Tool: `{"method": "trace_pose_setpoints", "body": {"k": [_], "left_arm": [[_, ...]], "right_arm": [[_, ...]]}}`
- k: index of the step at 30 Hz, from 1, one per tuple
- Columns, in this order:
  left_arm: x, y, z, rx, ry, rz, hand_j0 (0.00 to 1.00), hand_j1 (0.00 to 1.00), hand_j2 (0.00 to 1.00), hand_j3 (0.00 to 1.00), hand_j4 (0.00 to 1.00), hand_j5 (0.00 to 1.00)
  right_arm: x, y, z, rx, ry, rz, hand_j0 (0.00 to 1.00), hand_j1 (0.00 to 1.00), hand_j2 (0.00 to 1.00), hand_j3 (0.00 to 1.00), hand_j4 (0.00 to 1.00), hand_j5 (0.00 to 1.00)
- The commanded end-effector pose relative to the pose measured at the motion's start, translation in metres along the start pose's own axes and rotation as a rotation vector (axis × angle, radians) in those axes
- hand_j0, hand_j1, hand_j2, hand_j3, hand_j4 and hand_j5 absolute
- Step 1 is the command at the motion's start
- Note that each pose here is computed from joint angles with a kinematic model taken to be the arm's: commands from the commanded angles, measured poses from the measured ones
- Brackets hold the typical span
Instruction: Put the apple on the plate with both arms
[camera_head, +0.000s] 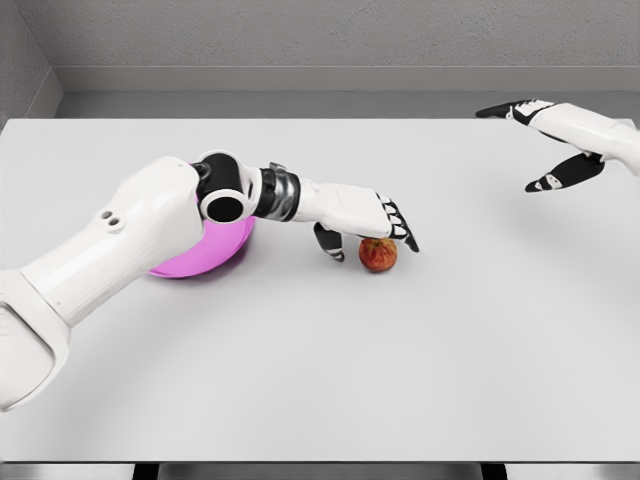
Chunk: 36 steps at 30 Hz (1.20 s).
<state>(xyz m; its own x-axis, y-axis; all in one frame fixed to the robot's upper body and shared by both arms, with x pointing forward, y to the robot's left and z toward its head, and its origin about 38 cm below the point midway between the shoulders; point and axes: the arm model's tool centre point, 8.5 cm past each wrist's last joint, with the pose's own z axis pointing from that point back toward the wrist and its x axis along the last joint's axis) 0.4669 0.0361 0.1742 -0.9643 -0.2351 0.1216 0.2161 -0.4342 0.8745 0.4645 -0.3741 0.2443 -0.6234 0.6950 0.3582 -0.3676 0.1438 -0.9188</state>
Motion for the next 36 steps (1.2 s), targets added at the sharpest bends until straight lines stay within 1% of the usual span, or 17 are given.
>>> {"method": "trace_pose_setpoints", "body": {"k": [1,4,8,10,11,15,27,32,36], "left_arm": [[0.0,0.001,-0.002,0.004,-0.001,0.007,0.92,0.92,0.92,0.92,0.92,0.92],[0.004,0.003,-0.006,0.008,-0.011,0.002,0.92,0.92,0.92,0.92,0.92,0.92],[0.004,0.003,-0.006,0.007,-0.011,0.001,0.92,0.92,0.92,0.92,0.92,0.92],[0.004,0.003,-0.006,0.006,-0.01,0.0,0.87,0.87,0.87,0.87,0.87,0.87],[0.004,0.003,-0.006,0.005,-0.011,0.0,0.86,0.86,0.86,0.86,0.86,0.86],[0.005,-0.001,-0.009,-0.008,-0.014,0.0,0.86,0.86,0.86,0.86,0.86,0.86],[0.007,-0.001,-0.012,-0.017,-0.013,-0.016,0.86,0.86,0.86,0.86,0.86,0.86],[0.008,-0.006,-0.015,-0.033,-0.016,-0.02,0.86,0.86,0.86,0.86,0.86,0.86],[0.008,-0.006,-0.015,-0.034,-0.016,-0.021,0.85,0.85,0.85,0.85,0.85,0.85]], "right_arm": [[0.0,-0.001,0.0,-0.005,-0.001,-0.006,1.0,1.0,1.0,1.0,1.0,1.0],[0.001,-0.001,0.0,-0.006,-0.002,-0.005,1.0,1.0,1.0,1.0,1.0,1.0],[0.001,-0.001,0.0,-0.006,-0.002,-0.005,1.0,1.0,1.0,1.0,1.0,1.0],[0.0,-0.002,0.0,-0.007,-0.002,-0.005,1.0,1.0,1.0,1.0,1.0,1.0],[0.001,-0.001,0.0,-0.006,-0.002,-0.005,1.0,1.0,1.0,1.0,1.0,1.0],[0.001,-0.001,0.0,-0.006,-0.002,-0.005,1.0,1.0,1.0,1.0,1.0,1.0],[0.0,0.0,0.0,-0.004,-0.001,-0.007,1.0,1.0,1.0,1.0,1.0,1.0],[0.0,0.0,0.001,-0.005,0.0,-0.009,1.0,1.0,1.0,1.0,1.0,1.0],[-0.001,0.0,0.001,-0.005,0.003,-0.01,1.0,1.0,1.0,1.0,1.0,1.0]]}}
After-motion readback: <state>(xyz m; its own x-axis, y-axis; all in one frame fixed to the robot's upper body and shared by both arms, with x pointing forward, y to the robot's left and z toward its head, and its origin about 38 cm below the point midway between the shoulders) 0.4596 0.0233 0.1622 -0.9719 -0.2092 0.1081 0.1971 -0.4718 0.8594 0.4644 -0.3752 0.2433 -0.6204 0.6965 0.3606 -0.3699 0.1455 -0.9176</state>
